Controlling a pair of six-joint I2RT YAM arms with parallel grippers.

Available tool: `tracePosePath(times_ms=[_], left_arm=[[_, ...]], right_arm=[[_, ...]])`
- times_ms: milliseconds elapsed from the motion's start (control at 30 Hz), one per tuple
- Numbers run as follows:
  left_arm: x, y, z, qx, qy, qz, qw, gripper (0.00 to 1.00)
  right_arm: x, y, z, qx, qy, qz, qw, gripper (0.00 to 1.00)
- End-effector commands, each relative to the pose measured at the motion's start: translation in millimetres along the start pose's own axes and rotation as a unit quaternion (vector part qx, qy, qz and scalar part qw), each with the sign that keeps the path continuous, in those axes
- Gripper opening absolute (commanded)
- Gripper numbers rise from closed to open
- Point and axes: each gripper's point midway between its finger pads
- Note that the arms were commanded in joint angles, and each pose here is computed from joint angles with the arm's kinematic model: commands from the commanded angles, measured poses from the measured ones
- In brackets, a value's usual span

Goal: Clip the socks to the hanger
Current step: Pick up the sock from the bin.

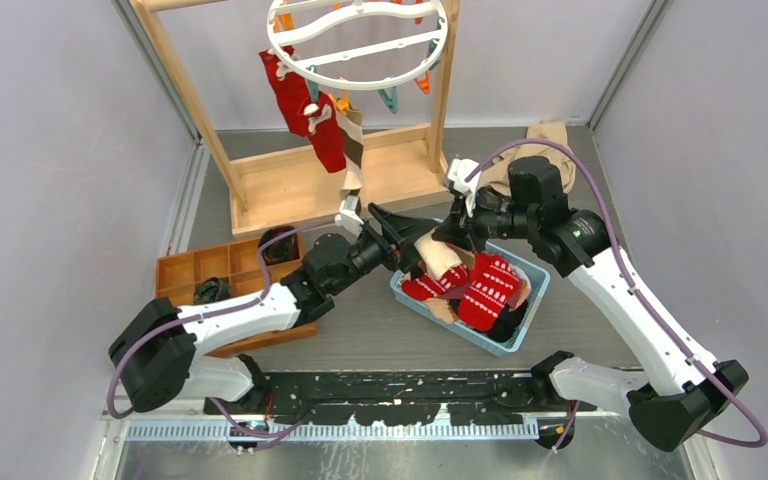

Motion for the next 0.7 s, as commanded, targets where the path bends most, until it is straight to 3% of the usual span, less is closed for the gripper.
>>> tracePosePath(times_ms=[0, 200, 433, 600, 667], left_arm=[[18, -2, -21, 0.033, 0.003, 0.033, 0.999, 0.71], [13, -8, -12, 0.022, 0.007, 0.021, 1.000, 0.70], [15, -15, -12, 0.030, 0.012, 0.027, 0.999, 0.67], [16, -16, -12, 0.032, 0.012, 0.031, 0.999, 0.54], [16, -15, -14, 0.037, 0.010, 0.030, 0.999, 0.44]], right_arm=[[-19, 13, -14, 0.029, 0.096, 0.002, 0.995, 0.01], [-24, 16, 9, -0.021, 0.142, -0.015, 0.989, 0.01], [-11, 9, 27, -0.042, 0.144, -0.008, 0.989, 0.01], [-6, 2, 16, -0.015, 0.130, 0.009, 0.991, 0.01], [-3, 1, 14, -0.010, 0.126, 0.016, 0.992, 0.01]])
Point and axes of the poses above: each gripper's point midway between its finger pads, its own y axis back along the fingers, its own z axis along the line the jaws close on, x = y × z, and after that the axes turned 6 degrees about y, right-handed
